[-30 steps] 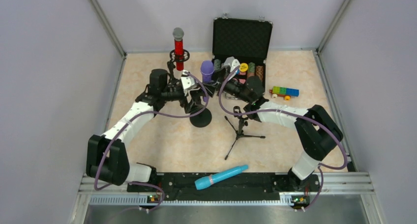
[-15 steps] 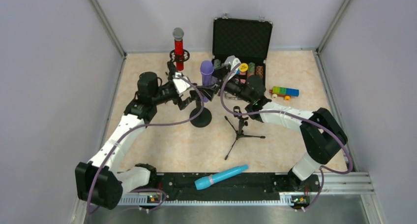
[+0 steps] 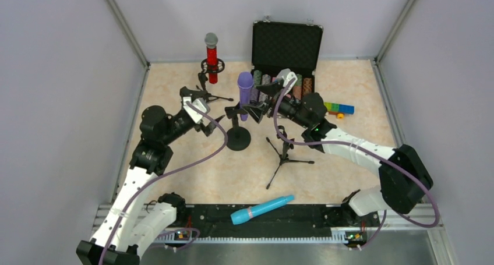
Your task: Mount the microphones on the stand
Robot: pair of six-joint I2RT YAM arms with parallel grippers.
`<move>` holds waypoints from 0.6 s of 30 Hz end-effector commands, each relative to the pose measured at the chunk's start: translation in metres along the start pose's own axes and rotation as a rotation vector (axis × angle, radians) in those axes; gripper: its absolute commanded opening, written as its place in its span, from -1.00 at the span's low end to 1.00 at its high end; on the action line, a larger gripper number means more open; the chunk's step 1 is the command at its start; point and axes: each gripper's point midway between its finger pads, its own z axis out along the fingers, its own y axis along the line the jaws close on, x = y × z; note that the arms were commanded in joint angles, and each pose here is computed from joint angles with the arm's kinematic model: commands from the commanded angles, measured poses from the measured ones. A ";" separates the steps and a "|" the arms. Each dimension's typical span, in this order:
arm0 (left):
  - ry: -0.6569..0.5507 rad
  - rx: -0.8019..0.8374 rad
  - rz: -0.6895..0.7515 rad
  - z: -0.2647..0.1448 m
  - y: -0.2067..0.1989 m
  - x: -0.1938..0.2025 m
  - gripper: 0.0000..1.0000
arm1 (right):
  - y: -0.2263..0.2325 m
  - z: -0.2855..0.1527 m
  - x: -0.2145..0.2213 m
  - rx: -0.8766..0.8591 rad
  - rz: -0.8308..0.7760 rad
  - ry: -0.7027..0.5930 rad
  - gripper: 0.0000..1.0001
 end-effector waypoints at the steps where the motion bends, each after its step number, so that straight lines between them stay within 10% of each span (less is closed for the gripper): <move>1: -0.042 -0.011 -0.161 -0.008 -0.013 -0.005 0.98 | 0.005 -0.020 -0.016 0.043 -0.019 -0.008 0.98; 18: 0.056 0.193 -0.505 -0.030 -0.086 0.024 0.98 | -0.004 -0.107 0.011 0.273 0.022 0.278 0.98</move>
